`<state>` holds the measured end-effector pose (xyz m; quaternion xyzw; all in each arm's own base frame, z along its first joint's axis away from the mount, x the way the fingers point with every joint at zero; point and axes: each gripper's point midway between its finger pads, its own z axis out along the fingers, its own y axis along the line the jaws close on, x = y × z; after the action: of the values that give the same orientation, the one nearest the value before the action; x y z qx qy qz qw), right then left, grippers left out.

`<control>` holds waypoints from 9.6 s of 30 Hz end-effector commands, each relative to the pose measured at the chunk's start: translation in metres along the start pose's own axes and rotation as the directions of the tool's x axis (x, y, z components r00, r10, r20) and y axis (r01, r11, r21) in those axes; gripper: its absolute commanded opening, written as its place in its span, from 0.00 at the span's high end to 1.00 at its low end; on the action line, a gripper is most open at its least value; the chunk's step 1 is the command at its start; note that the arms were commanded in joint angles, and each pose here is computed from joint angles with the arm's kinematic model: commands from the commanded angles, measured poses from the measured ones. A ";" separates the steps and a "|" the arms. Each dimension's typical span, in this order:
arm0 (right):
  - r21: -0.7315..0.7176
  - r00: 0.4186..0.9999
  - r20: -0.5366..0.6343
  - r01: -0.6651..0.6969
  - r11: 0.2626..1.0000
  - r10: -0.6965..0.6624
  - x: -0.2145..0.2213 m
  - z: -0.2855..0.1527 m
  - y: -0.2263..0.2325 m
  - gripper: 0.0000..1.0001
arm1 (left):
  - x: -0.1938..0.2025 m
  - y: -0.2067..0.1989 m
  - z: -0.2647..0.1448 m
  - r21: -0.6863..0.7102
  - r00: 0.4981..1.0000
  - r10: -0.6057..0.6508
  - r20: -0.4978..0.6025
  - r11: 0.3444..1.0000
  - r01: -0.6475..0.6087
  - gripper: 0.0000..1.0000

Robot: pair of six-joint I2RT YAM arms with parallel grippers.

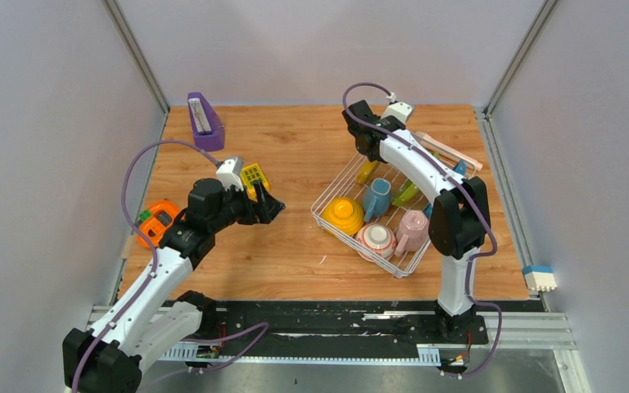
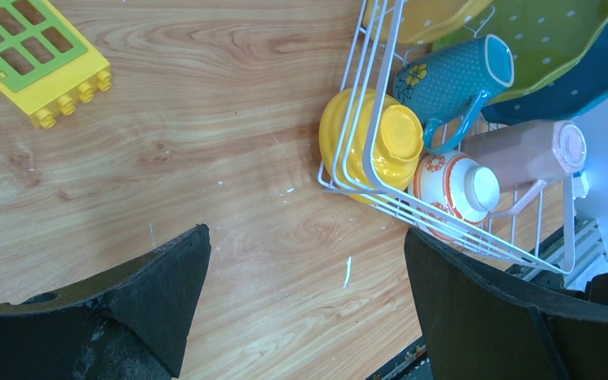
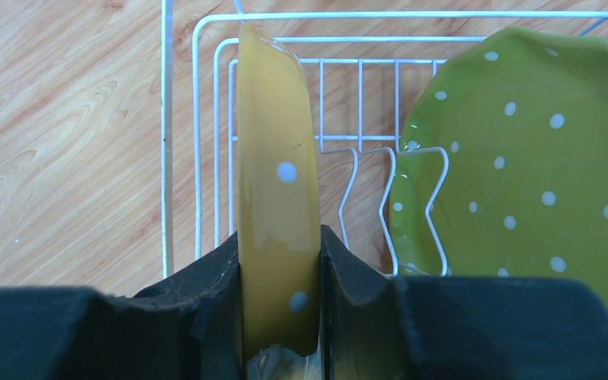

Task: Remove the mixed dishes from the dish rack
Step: Pick up the plate from the dish rack, then place the plate at the center of the board, then pick up the plate from the dish rack.

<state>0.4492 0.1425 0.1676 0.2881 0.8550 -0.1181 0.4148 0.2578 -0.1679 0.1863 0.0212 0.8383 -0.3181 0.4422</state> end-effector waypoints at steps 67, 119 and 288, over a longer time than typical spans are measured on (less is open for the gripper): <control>-0.951 0.967 -0.134 -0.188 0.247 0.218 -0.039 -0.261 -0.028 1.00 | -0.022 -0.059 -0.017 0.238 0.989 -0.147 0.010 0.961 0.140 0.00; -0.893 0.933 -0.339 -0.360 0.271 0.122 0.039 -0.236 -0.051 0.00 | -0.028 -0.063 -0.035 0.257 0.875 -0.472 0.107 0.863 0.435 1.00; -0.055 0.994 0.050 -0.098 0.994 0.101 -0.032 -0.025 -0.118 1.00 | 0.006 0.040 -0.042 -0.297 0.994 -0.061 0.089 0.951 0.085 0.00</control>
<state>0.3637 0.0470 0.1589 0.3168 0.8561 -0.0998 0.3960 0.2342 -0.1179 0.1748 -0.0891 0.8628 -0.2111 0.4507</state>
